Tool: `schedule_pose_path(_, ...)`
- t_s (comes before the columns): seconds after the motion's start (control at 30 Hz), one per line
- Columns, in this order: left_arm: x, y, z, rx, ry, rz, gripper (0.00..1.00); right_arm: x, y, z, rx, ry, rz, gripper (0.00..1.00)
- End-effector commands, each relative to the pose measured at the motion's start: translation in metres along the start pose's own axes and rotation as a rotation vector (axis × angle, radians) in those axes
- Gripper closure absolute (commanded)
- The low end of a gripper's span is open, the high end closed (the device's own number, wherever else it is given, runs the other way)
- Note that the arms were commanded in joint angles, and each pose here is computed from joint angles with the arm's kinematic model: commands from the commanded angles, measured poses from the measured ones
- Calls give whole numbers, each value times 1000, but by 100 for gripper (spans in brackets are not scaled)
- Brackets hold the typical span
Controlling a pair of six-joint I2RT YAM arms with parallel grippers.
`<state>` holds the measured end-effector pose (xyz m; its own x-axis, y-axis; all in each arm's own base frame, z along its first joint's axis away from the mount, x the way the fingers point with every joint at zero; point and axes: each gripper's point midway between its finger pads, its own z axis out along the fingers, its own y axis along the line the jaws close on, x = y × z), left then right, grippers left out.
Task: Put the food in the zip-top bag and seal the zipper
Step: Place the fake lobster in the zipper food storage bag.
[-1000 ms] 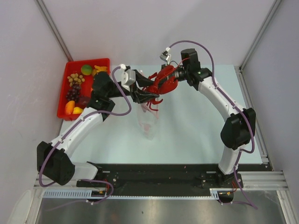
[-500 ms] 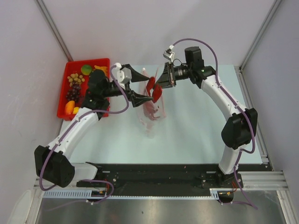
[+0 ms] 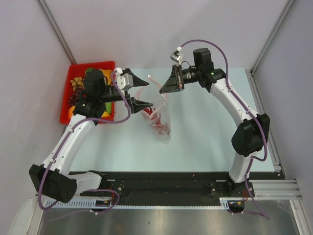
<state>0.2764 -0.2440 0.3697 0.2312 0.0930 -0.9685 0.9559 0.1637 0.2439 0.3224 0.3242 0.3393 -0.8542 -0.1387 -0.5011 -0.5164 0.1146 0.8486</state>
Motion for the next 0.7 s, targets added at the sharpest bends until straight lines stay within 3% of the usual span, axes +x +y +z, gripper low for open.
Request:
schedule_pose_path(0.0,-12,24,-17,-129,-14,-49,8,-8,24,-5,-44,-9,-68,100)
schedule_pose_path(0.13,-15,83,-48,-387,-87,-402,7,-7,20,-9,-21,-21,-66,100)
schedule_pose_path(0.2,-14,97,-57,-469,-88,-469,10,-8,18,-11,-10,-36,-71,100)
schedule_pose_path(0.37,11,83,-62,-483,23,-593,21,-10,17,-12,-7,-55,-72,100)
schedule_pose_path(0.67,71,32,-57,-464,199,-708,23,-8,14,-10,-8,-51,-65,100)
